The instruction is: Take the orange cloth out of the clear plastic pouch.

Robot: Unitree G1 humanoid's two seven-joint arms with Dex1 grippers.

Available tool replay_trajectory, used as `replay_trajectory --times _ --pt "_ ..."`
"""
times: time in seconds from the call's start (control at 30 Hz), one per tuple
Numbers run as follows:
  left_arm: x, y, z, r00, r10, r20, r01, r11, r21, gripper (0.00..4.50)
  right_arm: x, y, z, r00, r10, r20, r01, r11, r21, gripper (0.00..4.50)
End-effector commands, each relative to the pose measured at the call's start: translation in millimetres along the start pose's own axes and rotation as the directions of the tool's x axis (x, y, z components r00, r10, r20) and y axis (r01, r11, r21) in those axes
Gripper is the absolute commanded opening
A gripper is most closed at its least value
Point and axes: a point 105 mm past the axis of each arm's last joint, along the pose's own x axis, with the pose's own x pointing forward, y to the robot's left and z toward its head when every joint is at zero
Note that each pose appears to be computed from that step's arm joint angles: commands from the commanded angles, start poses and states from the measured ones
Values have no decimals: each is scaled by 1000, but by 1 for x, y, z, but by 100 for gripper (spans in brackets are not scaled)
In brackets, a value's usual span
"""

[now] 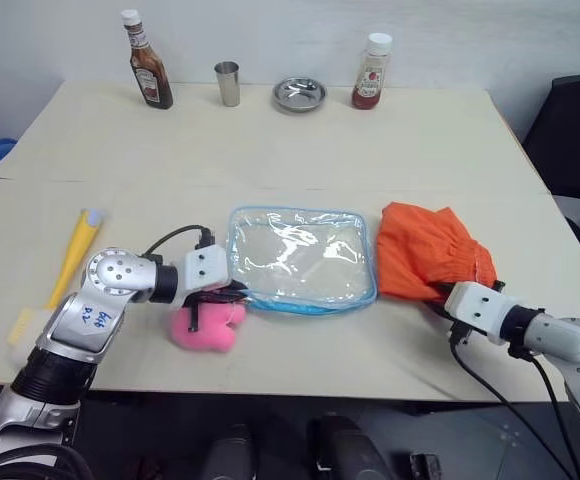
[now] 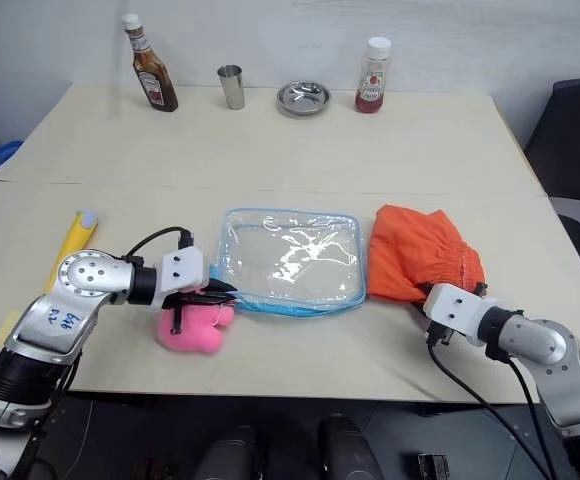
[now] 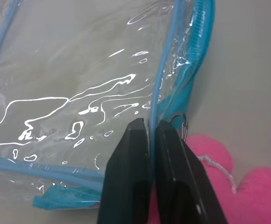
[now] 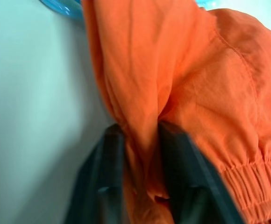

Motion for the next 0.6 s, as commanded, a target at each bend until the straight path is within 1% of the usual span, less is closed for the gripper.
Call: replay_trajectory --times 0.03,0.07,0.1,0.13,0.2,0.27,0.33,0.4,0.5,0.6 --pt "-18 6 8 997 36 62 -33 998 -49 156 -18 -18 17 997 -37 71 29 995 98 272" --pt "-22 8 11 995 51 80 -46 997 -61 184 -22 -20 20 996 -36 85 25 991 135 304" --pt "-32 14 16 989 91 120 -81 993 -82 216 -31 -26 22 994 -33 100 12 979 206 339" --pt "-44 20 20 978 133 161 -114 986 -124 247 -43 -32 20 995 -26 98 -3 958 288 375" --pt "-66 27 24 960 191 205 -155 971 -182 307 -61 -38 18 995 3 99 -44 911 411 440" --pt "-93 30 21 950 225 215 -175 958 -227 310 -85 -46 10 995 20 97 -69 838 541 446" --pt "-115 27 11 955 236 183 -186 949 -255 310 -104 -58 -3 999 -5 53 -29 796 604 446" --pt "-136 20 -7 965 236 115 -196 939 -282 310 -123 -67 -16 1000 -16 2 11 754 657 446" --pt "-155 14 -19 970 235 67 -206 932 -298 310 -136 -76 -25 999 -40 -30 50 737 674 446" --pt "-160 20 -30 956 291 35 -268 915 -302 310 -132 -80 -26 998 -56 -31 62 737 673 446"
